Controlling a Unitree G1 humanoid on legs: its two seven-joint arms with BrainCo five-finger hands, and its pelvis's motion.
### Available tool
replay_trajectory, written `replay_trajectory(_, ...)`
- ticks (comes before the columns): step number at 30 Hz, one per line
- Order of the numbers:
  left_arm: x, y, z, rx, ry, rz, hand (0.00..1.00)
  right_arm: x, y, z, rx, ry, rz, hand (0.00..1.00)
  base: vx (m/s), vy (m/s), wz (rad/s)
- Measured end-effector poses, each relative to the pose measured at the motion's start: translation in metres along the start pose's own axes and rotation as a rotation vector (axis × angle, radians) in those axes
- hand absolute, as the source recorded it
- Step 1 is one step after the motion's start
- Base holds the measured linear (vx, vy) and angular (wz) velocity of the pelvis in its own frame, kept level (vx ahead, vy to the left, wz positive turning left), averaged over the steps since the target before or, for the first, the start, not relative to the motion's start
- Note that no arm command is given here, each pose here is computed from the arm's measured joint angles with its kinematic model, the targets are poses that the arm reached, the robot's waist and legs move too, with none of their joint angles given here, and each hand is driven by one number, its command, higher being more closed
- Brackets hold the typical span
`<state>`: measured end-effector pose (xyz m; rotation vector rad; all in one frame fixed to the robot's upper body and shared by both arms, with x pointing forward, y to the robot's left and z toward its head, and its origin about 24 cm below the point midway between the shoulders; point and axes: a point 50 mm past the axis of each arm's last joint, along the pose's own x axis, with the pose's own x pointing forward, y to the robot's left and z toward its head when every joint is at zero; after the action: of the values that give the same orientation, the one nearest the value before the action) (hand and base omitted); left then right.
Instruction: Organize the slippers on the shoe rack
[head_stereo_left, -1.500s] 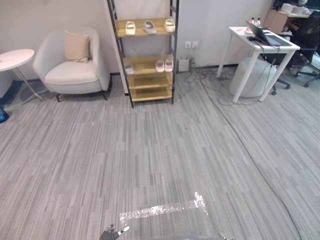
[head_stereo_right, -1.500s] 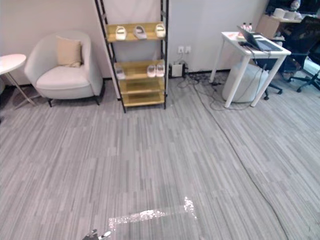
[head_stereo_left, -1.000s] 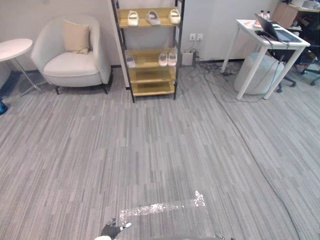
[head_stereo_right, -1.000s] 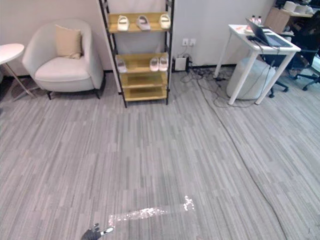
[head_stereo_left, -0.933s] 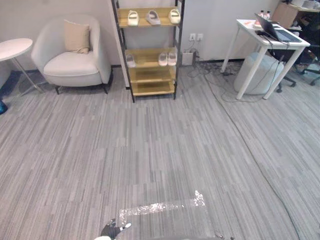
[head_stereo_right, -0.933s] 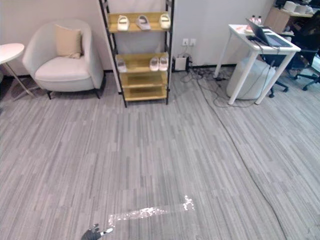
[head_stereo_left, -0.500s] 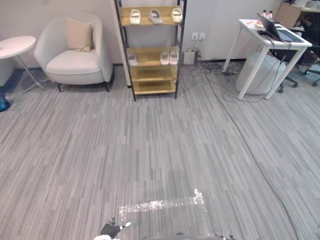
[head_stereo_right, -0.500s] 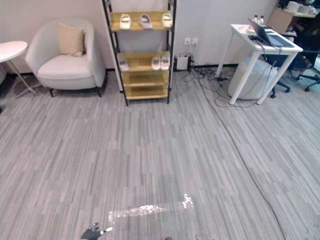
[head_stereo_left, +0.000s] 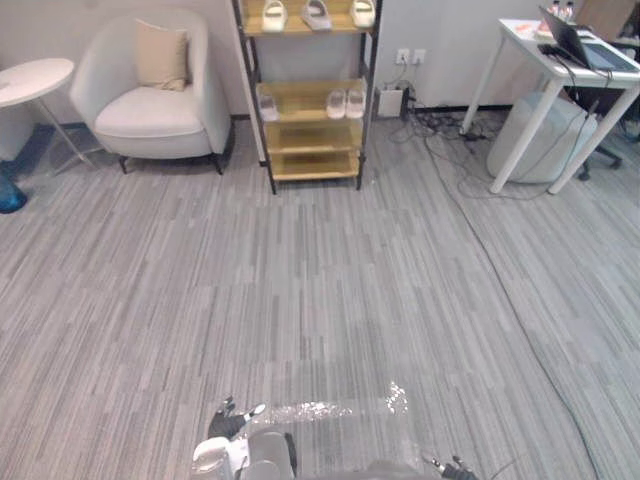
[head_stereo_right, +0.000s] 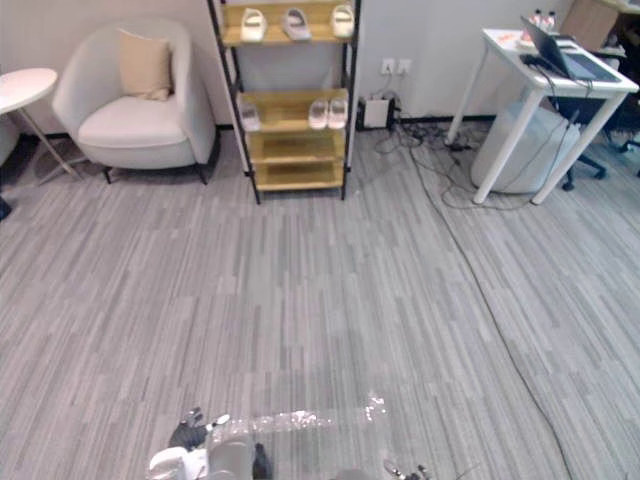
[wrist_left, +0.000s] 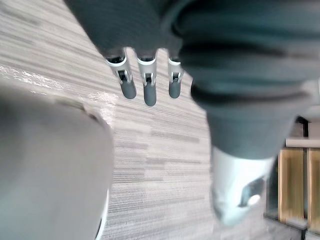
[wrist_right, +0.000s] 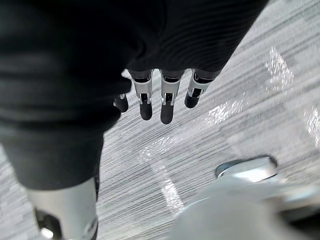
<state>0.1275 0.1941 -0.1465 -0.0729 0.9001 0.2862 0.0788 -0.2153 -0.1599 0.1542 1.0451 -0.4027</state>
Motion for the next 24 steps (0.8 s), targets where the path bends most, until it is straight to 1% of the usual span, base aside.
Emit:
replay_trajectory(3,-0.002,0.013,-0.009,0.019,0.032,0.029,0.0,-0.004,0.015,-0.01,-0.005,0.019,0.048,0.0,0.58,0.249,-0.54)
replay_trajectory(6,0.0,0.013,-0.009,0.055,0.055,0.022,0.0,-0.005,0.032,-0.003,0.008,-0.024,0.103,0.0,0.57,0.187,-0.02)
replay_trajectory(8,0.002,0.005,-0.005,0.071,0.05,0.0,0.0,-0.004,0.032,0.004,-0.015,-0.056,0.11,0.0,0.54,0.089,0.26)
replay_trajectory(11,0.003,-0.01,-0.003,0.051,0.048,-0.029,0.0,-0.002,0.032,0.014,-0.011,-0.089,0.112,0.0,0.47,-0.01,0.13)
replay_trajectory(13,0.002,-0.02,-0.004,0.027,0.055,-0.049,0.0,-0.001,0.031,0.019,0.007,-0.101,0.103,0.0,0.5,-0.101,0.13)
replay_trajectory(16,0.001,-0.031,-0.005,0.016,0.061,-0.072,0.0,0.0,0.033,0.023,0.006,-0.114,0.112,0.0,0.57,-0.283,0.36)
replay_trajectory(18,-0.001,-0.046,-0.008,0.005,0.075,-0.108,0.0,0.003,0.031,0.035,-0.003,-0.14,0.108,0.0,0.57,-0.28,0.5)
replay_trajectory(21,0.001,-0.049,-0.003,0.011,0.063,-0.12,0.0,0.005,0.031,0.038,-0.017,-0.136,0.108,0.0,0.48,-0.26,0.41)
replay_trajectory(24,0.002,-0.045,0.0,-0.013,0.049,-0.105,0.0,0.005,0.03,0.032,-0.043,-0.111,0.108,0.0,0.44,-0.215,0.27)
